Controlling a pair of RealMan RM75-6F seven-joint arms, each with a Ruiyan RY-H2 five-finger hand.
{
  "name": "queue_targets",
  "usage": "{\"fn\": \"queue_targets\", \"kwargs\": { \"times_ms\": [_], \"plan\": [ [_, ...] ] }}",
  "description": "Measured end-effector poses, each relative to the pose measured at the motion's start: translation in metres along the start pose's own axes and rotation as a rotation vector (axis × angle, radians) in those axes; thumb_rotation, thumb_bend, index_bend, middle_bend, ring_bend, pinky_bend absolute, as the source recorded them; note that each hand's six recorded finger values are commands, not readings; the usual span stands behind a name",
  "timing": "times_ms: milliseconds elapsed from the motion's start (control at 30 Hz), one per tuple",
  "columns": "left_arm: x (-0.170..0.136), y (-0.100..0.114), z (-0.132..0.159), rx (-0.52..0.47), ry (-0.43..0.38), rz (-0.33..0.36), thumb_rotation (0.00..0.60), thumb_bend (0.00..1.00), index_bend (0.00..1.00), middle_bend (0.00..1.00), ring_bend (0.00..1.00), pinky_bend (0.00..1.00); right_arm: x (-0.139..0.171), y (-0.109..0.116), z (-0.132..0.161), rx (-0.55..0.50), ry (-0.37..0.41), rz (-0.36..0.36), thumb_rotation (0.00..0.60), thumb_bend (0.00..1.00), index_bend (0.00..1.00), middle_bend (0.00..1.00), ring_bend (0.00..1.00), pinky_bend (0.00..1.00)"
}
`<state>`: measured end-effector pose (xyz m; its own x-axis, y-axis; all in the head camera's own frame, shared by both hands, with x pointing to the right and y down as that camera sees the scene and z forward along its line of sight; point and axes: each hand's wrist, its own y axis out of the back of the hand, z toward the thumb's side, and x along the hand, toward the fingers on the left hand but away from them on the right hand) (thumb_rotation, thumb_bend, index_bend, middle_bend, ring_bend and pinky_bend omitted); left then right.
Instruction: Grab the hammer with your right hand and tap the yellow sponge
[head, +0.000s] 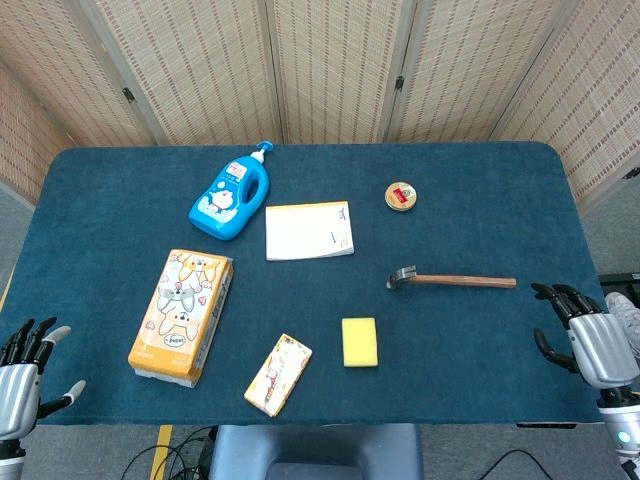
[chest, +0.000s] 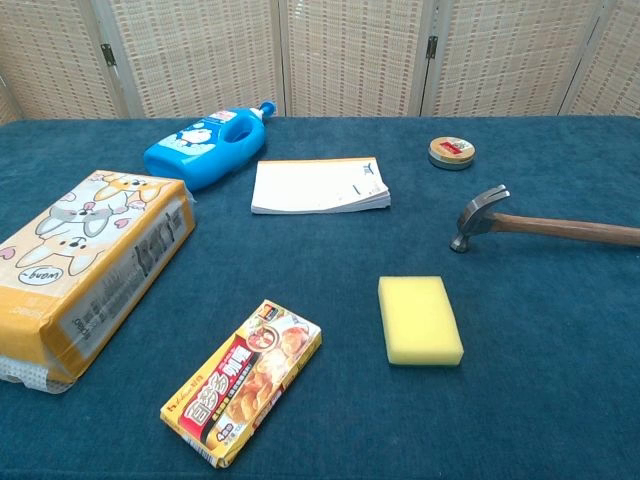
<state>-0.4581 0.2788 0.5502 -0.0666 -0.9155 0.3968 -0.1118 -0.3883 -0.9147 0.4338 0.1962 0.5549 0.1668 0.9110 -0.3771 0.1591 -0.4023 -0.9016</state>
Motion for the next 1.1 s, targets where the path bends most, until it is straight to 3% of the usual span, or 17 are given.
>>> {"fn": "queue_targets", "kwargs": {
  "times_ms": [567,867,1100],
  "plan": [
    [-0.006,-0.001,-0.004,-0.009,0.003,-0.010,0.600,0.20,0.23,0.16,0.06,0.16,-0.012,-0.006,0.006,0.007,0.025,0.031,0.600,0.35,0.20,0.32,0.21,0.32],
    [-0.010,-0.001,-0.008,-0.016,0.011,-0.015,0.600,0.20,0.23,0.16,0.06,0.16,-0.047,-0.020,0.022,0.023,0.072,0.096,0.600,0.35,0.20,0.32,0.21,0.32],
    [-0.015,-0.001,-0.014,-0.017,0.025,-0.024,0.600,0.20,0.23,0.16,0.06,0.16,-0.090,-0.045,0.041,0.044,0.110,0.178,0.600,0.35,0.20,0.31,0.21,0.32]
  ]
}}
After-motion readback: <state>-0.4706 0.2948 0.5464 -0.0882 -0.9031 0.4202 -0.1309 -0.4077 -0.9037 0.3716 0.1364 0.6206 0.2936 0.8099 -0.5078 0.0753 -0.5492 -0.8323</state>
